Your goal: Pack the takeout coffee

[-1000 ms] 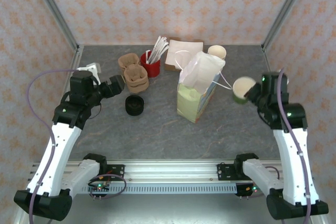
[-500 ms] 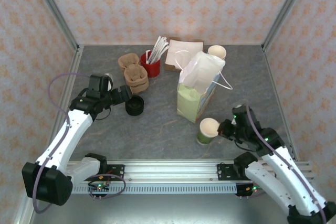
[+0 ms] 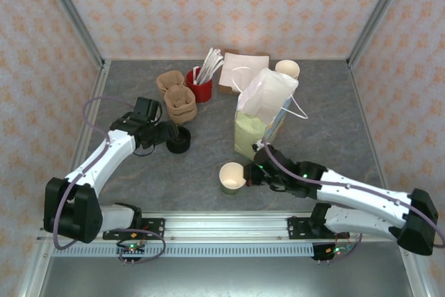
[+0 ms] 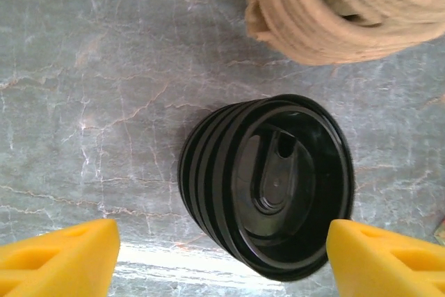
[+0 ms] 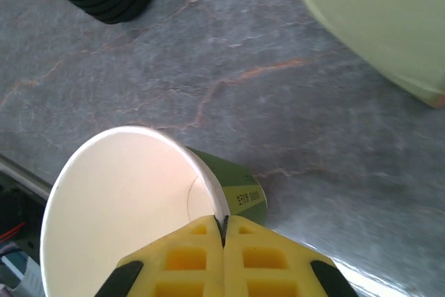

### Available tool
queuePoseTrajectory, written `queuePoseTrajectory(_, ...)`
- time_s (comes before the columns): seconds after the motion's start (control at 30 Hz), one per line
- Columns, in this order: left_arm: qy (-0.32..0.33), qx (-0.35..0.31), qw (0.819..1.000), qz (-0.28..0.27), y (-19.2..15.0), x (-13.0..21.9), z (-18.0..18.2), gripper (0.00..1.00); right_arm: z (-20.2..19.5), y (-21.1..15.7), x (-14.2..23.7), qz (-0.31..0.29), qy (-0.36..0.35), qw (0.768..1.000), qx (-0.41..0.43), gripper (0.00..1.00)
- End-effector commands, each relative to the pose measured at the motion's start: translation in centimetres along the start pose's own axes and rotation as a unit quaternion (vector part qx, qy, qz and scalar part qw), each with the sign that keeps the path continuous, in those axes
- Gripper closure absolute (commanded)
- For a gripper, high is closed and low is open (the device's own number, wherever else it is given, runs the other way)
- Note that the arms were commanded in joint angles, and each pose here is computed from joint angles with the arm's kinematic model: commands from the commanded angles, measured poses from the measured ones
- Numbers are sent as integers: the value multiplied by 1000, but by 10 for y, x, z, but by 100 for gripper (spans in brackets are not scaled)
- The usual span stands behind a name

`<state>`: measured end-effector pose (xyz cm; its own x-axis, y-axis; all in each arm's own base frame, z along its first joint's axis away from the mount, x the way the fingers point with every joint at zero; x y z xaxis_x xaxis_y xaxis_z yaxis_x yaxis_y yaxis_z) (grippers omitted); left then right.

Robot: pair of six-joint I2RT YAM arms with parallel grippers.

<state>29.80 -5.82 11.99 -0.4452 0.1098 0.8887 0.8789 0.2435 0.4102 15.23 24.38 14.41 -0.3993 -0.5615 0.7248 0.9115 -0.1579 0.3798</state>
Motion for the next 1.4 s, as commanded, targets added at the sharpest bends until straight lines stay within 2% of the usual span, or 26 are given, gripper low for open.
queuePoseTrajectory(0.0,15,12,1000,10,-1,-3,2,29,47,21,-2,-40,61,997,16,100)
queuePoseTrajectory(0.13,33,6,999,30,-1,-9,2,42,62,28,-18,-40,56,998,9,100)
queuePoseTrajectory(0.23,37,4,999,34,0,-12,2,46,71,31,-32,-37,54,998,12,100)
queuePoseTrajectory(0.43,46,-3,998,39,1,-14,3,61,83,38,-51,-40,45,998,16,100)
queuePoseTrajectory(0.77,46,-11,998,46,2,-17,2,77,78,41,-72,-43,3,999,25,100)
queuePoseTrajectory(0.97,46,-21,997,49,2,-19,1,79,72,40,-78,-47,-6,999,21,100)
queuePoseTrajectory(1.13,47,-22,997,53,1,-21,1,77,71,41,-82,-48,-11,999,18,100)
queuePoseTrajectory(1.27,48,-24,997,58,-1,-23,2,72,68,41,-85,-47,-21,999,18,100)
queuePoseTrajectory(1.37,50,-27,997,59,-3,-23,1,72,68,40,-88,-44,-22,999,15,100)
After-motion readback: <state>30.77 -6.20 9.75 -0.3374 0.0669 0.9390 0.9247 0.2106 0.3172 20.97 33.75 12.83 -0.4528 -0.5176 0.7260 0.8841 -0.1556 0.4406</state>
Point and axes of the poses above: each hand's point on the last joint's axis, 136 mm out from that joint toward the fingers, its own x axis back along the fingers, its own z axis along the line the jaws close on, y = z × x, the point moved 1 cm from there along x, back along the fingers, and after that the axes turned 11 degrees about -x, right-handed, at the moved point
